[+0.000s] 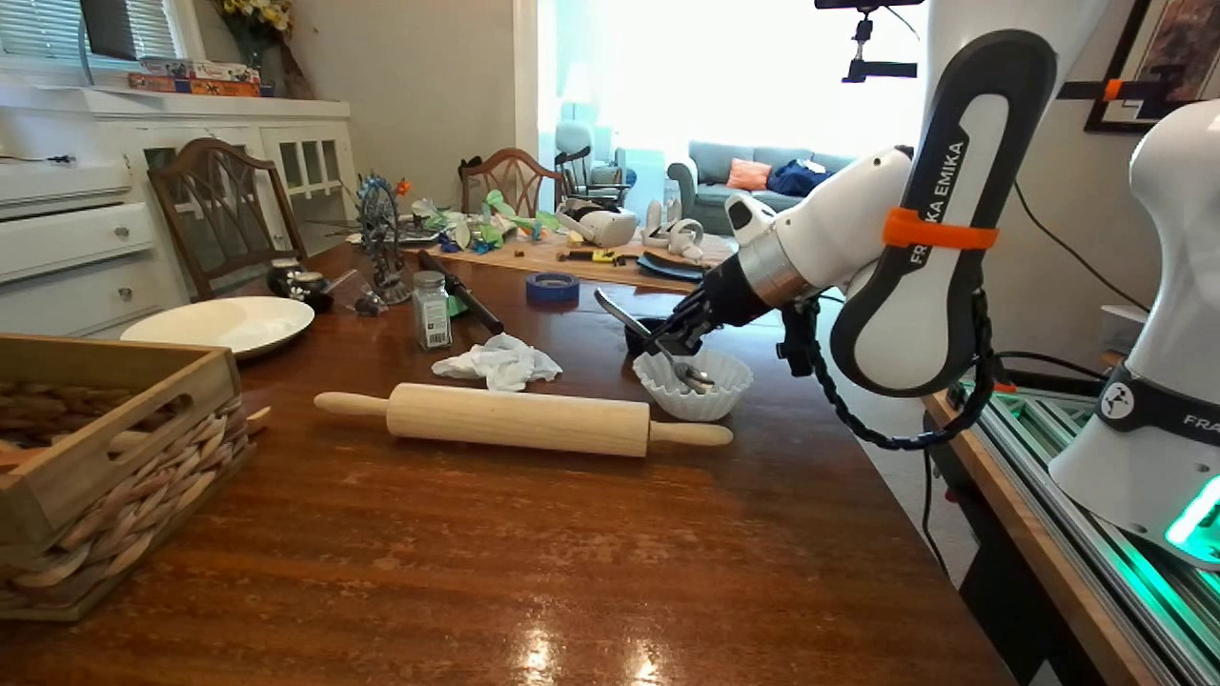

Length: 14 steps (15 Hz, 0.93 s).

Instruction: Use the silver spoon to stir the contents of the white cupcake holder

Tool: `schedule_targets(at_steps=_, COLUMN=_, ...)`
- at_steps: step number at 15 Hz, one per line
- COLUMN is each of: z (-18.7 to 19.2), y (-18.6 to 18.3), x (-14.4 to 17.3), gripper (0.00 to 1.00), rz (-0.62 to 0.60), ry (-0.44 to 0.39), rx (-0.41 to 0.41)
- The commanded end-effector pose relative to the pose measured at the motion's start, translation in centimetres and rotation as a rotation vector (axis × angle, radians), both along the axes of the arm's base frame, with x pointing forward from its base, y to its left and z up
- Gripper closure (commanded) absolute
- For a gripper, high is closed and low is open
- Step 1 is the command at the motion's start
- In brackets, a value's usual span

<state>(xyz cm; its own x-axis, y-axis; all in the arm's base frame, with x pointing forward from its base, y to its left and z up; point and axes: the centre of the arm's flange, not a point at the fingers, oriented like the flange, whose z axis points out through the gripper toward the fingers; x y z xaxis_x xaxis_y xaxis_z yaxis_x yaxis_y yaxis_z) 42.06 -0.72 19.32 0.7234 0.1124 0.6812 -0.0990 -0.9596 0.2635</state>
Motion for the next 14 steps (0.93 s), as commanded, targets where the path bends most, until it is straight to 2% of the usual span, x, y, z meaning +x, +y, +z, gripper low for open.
schedule_targets(at_steps=1, z=0.1, y=-0.4, x=0.4, gripper=0.97, rz=-0.019, ry=-0.029, rx=-0.044)
schedule_targets(at_steps=4, z=0.6, y=-0.6, x=1.1, gripper=0.97, rz=-0.022, ry=-0.065, rx=-0.071)
schedule_targets(at_steps=9, z=0.8, y=1.3, x=3.1, gripper=0.97, rz=0.025, ry=-0.149, rx=-0.083)
schedule_targets(at_steps=12, z=0.3, y=2.8, x=3.6, gripper=0.97, rz=0.070, ry=-0.159, rx=-0.041)
schedule_targets(at_steps=14, z=0.0, y=4.0, x=3.4, gripper=0.97, rz=0.106, ry=-0.146, rx=0.020)
